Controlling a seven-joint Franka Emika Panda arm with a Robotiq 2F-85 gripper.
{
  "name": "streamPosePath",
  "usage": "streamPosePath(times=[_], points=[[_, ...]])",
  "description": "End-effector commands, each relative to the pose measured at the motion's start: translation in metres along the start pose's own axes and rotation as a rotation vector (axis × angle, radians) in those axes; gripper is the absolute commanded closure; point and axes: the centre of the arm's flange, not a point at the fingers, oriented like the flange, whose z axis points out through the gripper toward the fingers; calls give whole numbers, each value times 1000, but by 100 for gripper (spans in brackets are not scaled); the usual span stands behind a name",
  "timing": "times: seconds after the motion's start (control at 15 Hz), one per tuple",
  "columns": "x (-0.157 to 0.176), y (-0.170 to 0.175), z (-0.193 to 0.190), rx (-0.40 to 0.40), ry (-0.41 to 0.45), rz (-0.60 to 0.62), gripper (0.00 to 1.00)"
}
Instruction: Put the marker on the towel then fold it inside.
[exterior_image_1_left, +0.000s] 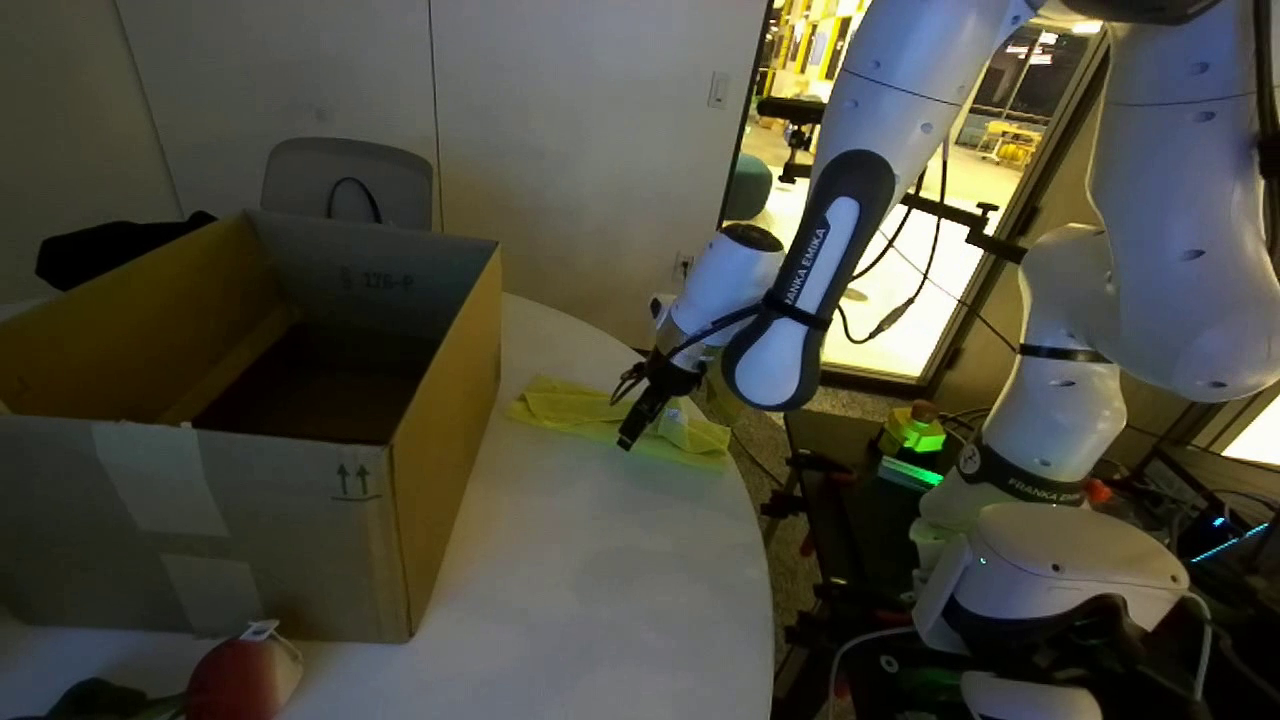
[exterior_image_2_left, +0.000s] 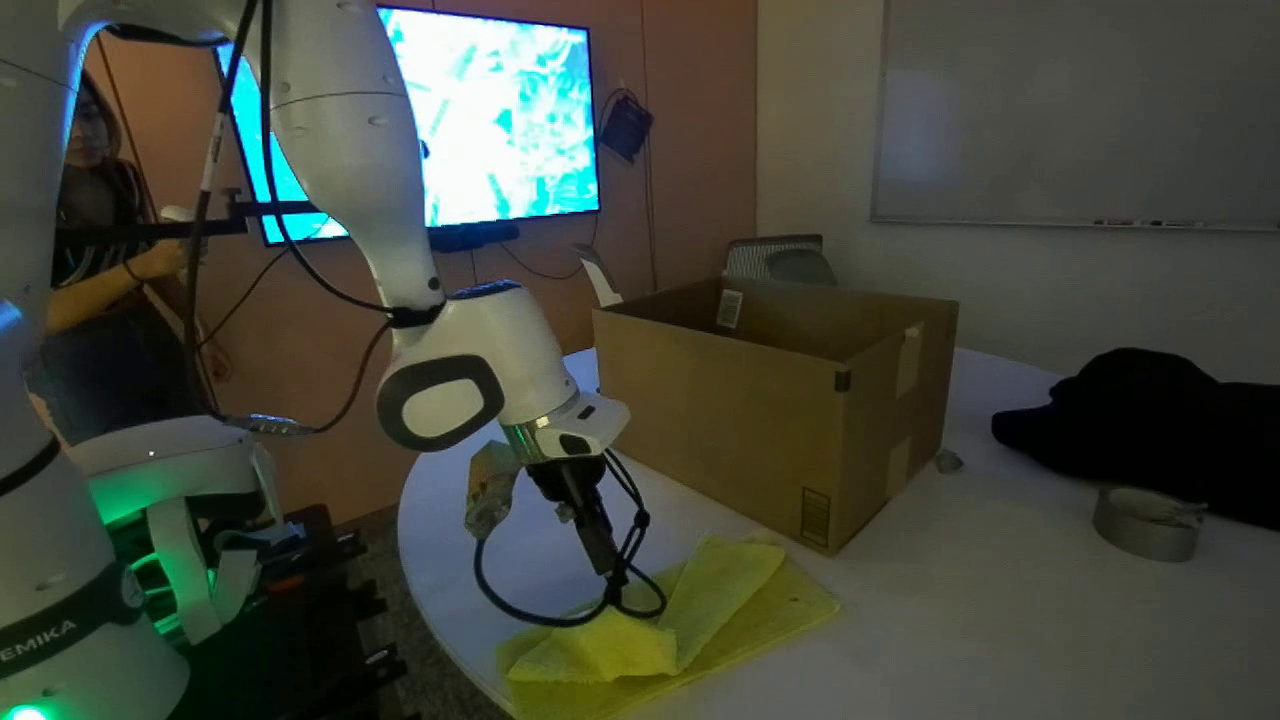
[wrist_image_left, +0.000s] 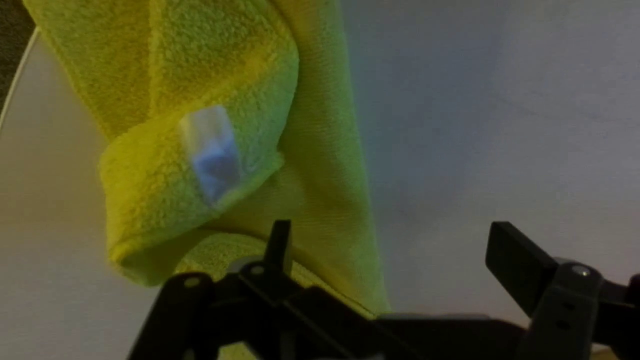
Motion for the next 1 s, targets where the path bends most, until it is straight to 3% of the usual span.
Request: streamPosePath(times=[0.0,0.4,0.67,0.73,0.87,0.93], points=[[26,11,37,12,-39,-56,0],[43,31,82,-8,-142,-121,0],[51,40,90,8,-194,-150,2],[52,42,87,14,-202,-158,27],[52,44,77,28,-215,-175,27],[52,46,72,30,-219,-183,35]])
